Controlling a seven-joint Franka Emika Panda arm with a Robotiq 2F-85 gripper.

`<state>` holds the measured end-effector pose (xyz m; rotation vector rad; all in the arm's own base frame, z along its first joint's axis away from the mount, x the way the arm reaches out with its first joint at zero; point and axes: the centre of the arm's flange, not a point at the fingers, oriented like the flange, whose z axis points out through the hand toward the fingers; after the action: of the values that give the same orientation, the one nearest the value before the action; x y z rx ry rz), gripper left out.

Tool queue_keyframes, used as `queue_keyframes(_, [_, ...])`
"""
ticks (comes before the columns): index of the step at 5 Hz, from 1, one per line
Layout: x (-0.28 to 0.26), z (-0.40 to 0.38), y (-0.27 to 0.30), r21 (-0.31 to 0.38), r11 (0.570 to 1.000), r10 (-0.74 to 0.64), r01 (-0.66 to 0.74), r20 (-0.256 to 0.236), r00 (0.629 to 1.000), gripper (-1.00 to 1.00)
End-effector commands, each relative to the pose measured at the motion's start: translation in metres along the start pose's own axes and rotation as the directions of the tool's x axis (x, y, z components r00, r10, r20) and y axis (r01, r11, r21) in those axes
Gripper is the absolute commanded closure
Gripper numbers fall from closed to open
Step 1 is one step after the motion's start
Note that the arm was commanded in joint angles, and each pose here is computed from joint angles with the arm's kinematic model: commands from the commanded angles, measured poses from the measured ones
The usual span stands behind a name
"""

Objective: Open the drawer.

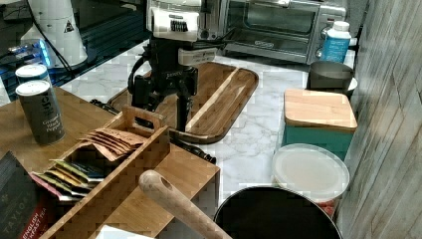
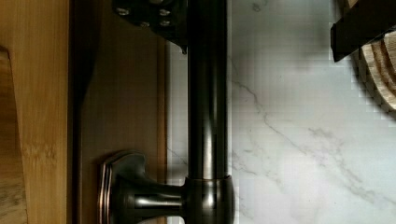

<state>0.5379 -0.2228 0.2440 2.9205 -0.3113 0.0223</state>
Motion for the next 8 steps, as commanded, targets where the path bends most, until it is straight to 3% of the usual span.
queue_keyframes(1, [0.009, 0.011, -0.019, 0.043, 0.999, 0.027, -0.029, 0.036, 0.999, -1.00])
queue_keyframes(2, [0.013, 0.001, -0.054, 0.103, 0.995, 0.010, -0.018, 0.083, 0.997, -1.00])
queue_keyframes(5, [0.010, -0.048, -0.217, 0.189, 0.982, -0.033, 0.023, 0.048, 0.998, -1.00])
queue_keyframes(7, [-0.017, -0.082, -0.311, 0.190, 0.979, -0.070, 0.079, -0.056, 0.996, -1.00])
queue_keyframes(8, [-0.022, -0.096, -0.341, 0.204, 0.978, -0.049, 0.055, -0.034, 0.998, -1.00])
